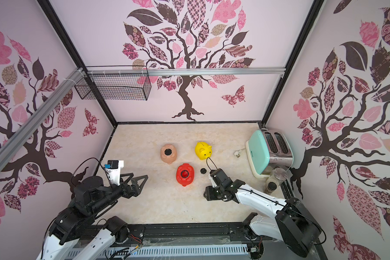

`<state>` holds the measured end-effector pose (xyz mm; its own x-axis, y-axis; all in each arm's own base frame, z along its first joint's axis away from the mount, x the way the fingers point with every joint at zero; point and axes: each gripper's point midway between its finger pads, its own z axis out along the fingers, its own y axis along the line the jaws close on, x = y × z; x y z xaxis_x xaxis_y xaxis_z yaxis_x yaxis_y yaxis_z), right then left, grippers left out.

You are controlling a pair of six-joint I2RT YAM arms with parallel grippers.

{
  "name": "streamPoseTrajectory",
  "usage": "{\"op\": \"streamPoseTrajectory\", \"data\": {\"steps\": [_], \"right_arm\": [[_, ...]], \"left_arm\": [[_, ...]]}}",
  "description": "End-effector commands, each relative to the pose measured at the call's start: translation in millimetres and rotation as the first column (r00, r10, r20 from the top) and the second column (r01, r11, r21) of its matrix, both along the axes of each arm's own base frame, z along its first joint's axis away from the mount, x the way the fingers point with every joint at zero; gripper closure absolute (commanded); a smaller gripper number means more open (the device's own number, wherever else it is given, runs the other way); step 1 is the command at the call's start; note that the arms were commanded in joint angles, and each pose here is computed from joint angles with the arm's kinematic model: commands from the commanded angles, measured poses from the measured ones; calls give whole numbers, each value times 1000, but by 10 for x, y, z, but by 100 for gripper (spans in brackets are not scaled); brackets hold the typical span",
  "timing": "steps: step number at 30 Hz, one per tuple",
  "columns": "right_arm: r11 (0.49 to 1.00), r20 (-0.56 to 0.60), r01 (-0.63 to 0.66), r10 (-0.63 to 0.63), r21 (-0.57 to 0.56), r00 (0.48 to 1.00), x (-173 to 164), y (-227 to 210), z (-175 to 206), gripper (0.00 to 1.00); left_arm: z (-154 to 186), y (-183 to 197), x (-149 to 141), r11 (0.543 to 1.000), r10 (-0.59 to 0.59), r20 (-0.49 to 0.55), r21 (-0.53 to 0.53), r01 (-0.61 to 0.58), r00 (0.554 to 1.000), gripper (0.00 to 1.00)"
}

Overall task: Close piggy banks
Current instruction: Move the knob to the center of the board, then pick up the knob at the center of the board.

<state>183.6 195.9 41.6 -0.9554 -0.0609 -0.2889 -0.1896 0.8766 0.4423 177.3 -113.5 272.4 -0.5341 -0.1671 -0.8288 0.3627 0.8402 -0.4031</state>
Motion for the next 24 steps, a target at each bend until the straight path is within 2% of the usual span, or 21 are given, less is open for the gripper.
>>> {"op": "streamPoseTrajectory", "data": {"steps": [1, 6, 13, 24], "right_arm": [[999, 16, 0, 1, -48, 1000, 41, -48, 83, 55], [993, 19, 26, -24, -116, 1000, 73, -153, 40, 56], [993, -14, 8, -10, -116, 1000, 33, -128, -42, 69], [992, -52, -8, 2, -124, 999, -41, -121, -172, 76]], "left_arm": [[1, -16, 5, 1000, -11, 11, 1, 11, 1000, 3], [1, -17, 2, 1000, -13, 11, 2, 13, 1000, 3], [11, -17, -6, 1000, -14, 16, -2, 14, 1000, 3], [20, -18, -18, 1000, -17, 22, -2, 17, 1000, 3]]}}
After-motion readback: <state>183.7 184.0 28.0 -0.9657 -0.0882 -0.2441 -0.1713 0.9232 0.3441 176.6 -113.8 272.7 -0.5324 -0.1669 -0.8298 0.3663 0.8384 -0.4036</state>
